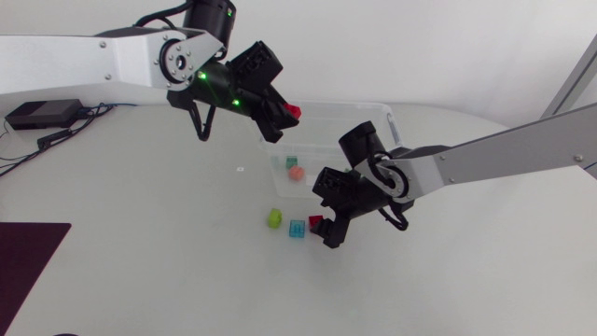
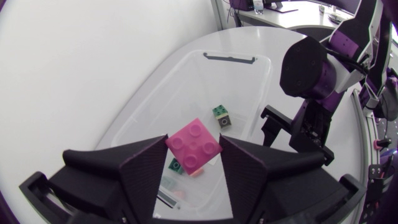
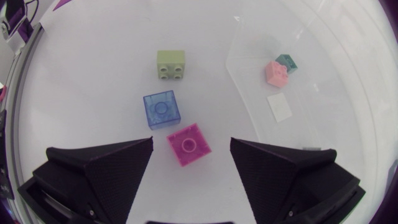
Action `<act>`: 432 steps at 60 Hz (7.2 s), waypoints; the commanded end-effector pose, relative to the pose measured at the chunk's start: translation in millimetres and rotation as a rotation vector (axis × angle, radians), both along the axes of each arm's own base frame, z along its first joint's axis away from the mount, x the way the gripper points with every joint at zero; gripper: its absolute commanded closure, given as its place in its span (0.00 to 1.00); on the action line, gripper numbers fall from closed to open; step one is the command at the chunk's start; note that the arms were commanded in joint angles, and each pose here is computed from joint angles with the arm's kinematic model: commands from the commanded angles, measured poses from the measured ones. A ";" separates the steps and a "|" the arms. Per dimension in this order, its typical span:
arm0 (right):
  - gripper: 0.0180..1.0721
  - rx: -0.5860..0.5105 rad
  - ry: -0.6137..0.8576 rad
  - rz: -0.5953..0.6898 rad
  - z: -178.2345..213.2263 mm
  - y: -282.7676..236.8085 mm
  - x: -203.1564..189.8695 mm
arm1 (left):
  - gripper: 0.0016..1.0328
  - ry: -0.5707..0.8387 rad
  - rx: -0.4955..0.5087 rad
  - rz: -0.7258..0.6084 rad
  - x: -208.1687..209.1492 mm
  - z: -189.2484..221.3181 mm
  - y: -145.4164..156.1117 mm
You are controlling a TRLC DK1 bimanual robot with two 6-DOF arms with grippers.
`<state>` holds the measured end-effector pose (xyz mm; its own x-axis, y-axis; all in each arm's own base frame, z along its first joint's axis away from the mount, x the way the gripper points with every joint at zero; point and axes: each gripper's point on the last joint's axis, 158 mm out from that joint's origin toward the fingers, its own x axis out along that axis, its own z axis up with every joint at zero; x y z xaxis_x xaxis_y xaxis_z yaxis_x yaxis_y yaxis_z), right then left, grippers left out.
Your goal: Pick up the duplo bricks and place them in the container
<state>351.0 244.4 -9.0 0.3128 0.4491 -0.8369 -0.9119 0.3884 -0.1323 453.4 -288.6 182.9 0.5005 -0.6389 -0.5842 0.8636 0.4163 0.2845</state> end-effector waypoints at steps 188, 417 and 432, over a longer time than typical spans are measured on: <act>0.12 0.239 -0.349 -0.487 170.7 -84.2 99.1 | 0.06 0.378 0.264 0.413 -54.9 -212.6 99.2; 0.82 -0.030 0.093 0.111 54.7 24.6 -28.7 | 0.72 0.056 -0.229 0.074 8.7 15.4 47.6; 0.82 0.038 -0.002 0.016 100.7 3.1 -4.3 | 0.70 0.036 -0.254 0.029 21.6 7.9 16.3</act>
<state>346.0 257.4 87.6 0.2927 0.4860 -0.8235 -0.9306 0.3426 -0.1286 466.2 -259.9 184.6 0.5083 -0.7334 -0.4514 0.8522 0.5037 0.1413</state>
